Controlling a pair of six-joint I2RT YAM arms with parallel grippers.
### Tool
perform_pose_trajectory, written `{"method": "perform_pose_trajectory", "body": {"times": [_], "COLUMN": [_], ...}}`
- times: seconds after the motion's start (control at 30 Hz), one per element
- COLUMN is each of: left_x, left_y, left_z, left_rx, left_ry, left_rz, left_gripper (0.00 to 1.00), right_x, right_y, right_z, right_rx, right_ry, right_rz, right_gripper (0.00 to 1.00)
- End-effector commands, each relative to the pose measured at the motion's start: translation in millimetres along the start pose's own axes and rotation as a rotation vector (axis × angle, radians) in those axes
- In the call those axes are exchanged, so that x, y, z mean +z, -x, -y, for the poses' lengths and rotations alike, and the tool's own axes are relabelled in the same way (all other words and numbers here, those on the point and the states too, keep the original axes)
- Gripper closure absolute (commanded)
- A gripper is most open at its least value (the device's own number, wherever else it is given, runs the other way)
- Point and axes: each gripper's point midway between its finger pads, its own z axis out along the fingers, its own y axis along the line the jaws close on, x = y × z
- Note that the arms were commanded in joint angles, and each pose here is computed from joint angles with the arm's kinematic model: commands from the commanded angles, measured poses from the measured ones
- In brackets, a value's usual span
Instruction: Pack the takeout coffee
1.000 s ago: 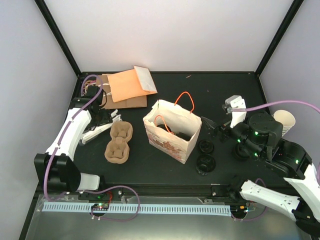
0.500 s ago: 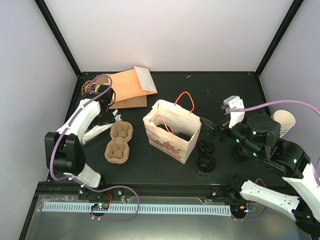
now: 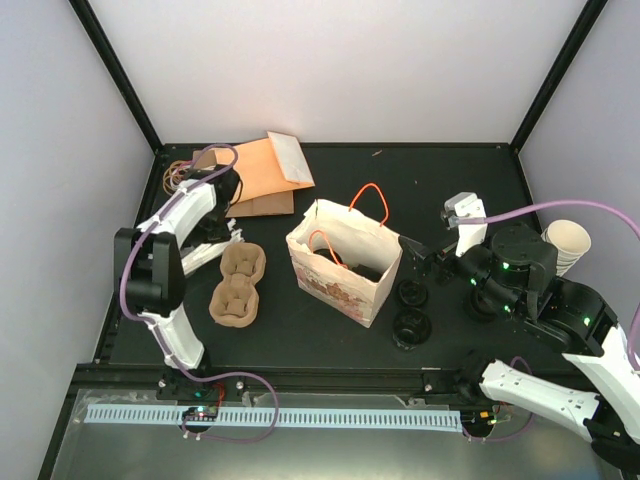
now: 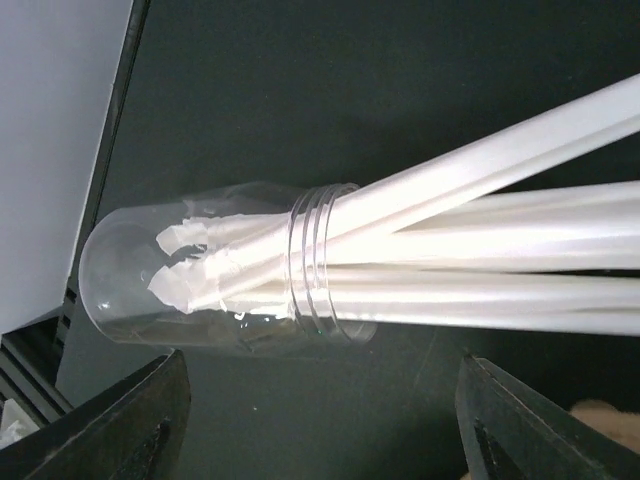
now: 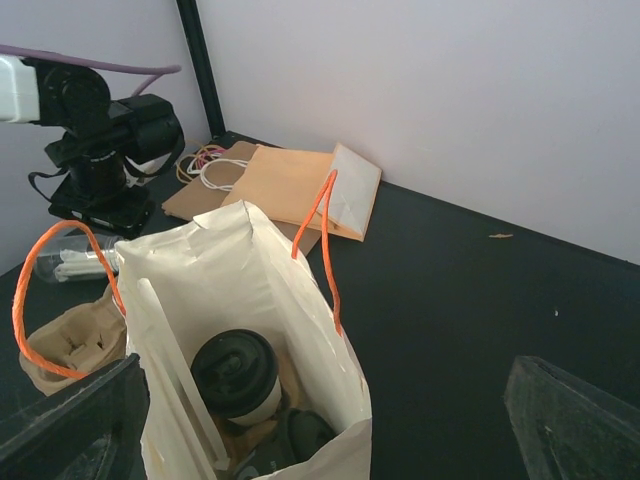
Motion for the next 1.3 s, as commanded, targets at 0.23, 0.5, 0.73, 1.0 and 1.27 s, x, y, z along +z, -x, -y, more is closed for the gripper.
{"method": "perform_pose_trajectory", "body": {"times": [0.23,0.5,0.73,1.0,1.27], "left_x": [20,33,46,51,53], "left_y": [11,14,11,14,10], "left_z": [-5,-14,-13,-16,-23], "left_rx": [0.079,0.144,0.202,0.238,0.266], "left_ry": [0.188,0.331,0.383,0.447,0.508], "left_rz": [-0.015,-0.016,-0.045,-0.048,-0.067], "left_gripper": [0.30,0.35,0.38,0.45,0.52], "right_x": [0,1,0,-2,-1], "right_y": [5,5,4,5,5], "right_z": [-2,-3,-3,-3,-4], "right_rx": [0.001,0.001,0.002,0.005,0.004], "right_ry": [0.012,0.017,0.016,0.020,0.025], "right_rz": [0.026,0.023,0.022,0.025,0.024], "right_gripper": [0.00,0.00,0.00,0.00,0.00]}}
